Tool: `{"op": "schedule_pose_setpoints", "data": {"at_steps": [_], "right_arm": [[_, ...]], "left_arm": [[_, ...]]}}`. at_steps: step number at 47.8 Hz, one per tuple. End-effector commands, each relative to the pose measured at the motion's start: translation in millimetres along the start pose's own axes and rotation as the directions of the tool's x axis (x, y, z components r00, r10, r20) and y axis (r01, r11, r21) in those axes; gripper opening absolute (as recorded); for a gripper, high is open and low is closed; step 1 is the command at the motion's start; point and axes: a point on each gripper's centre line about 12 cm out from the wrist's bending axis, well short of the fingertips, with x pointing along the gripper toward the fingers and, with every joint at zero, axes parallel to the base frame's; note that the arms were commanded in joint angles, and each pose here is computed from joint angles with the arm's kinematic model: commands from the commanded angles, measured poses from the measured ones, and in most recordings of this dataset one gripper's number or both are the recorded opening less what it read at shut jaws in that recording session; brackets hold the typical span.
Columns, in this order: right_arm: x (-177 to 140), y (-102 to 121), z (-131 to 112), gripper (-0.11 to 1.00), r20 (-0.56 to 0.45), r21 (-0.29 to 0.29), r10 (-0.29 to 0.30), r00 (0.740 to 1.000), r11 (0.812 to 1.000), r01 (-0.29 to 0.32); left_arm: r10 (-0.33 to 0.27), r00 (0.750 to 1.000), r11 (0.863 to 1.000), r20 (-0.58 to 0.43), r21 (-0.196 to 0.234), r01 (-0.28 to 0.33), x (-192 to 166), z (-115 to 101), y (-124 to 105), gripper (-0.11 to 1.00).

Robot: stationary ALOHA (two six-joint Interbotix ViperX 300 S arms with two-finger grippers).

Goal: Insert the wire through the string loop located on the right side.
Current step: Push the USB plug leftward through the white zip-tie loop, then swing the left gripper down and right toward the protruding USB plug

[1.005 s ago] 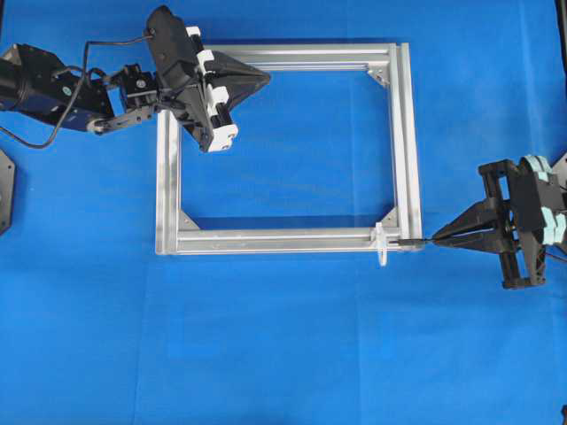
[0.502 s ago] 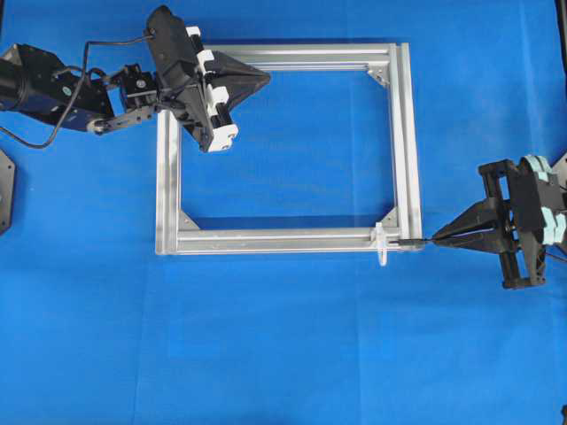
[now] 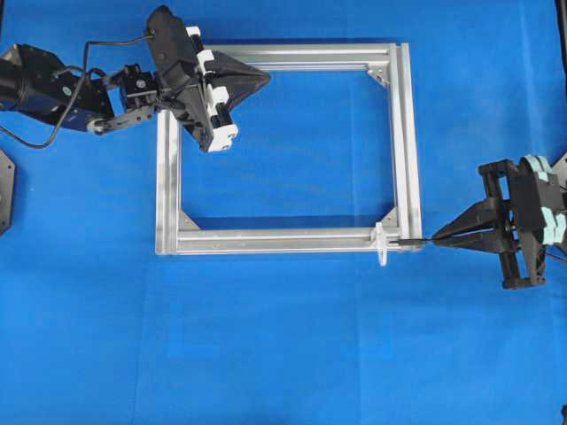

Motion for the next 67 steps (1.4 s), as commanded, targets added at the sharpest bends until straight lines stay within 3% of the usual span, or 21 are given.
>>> {"op": "schedule_pose_setpoints", "data": {"at_steps": [1, 39, 67], "right_arm": [[1, 1, 6, -0.02, 0.029, 0.002, 0.003, 1.0, 1.0, -0.003], [51, 8, 23, -0.02, 0.051, -0.015, -0.029, 0.998, 0.999, 0.029], [52, 8, 23, -0.02, 0.056, -0.015, -0.029, 0.998, 0.999, 0.03]], "left_arm": [[-0.007, 0.998, 1.0, 0.056, -0.001, 0.007, -1, 18, -2, 0.0], [-0.007, 0.998, 1.0, 0.056, 0.001, 0.007, -1, 18, -2, 0.0], [-0.009, 0.998, 1.0, 0.058, -0.005, 0.01, -1, 18, -3, 0.0]]}}
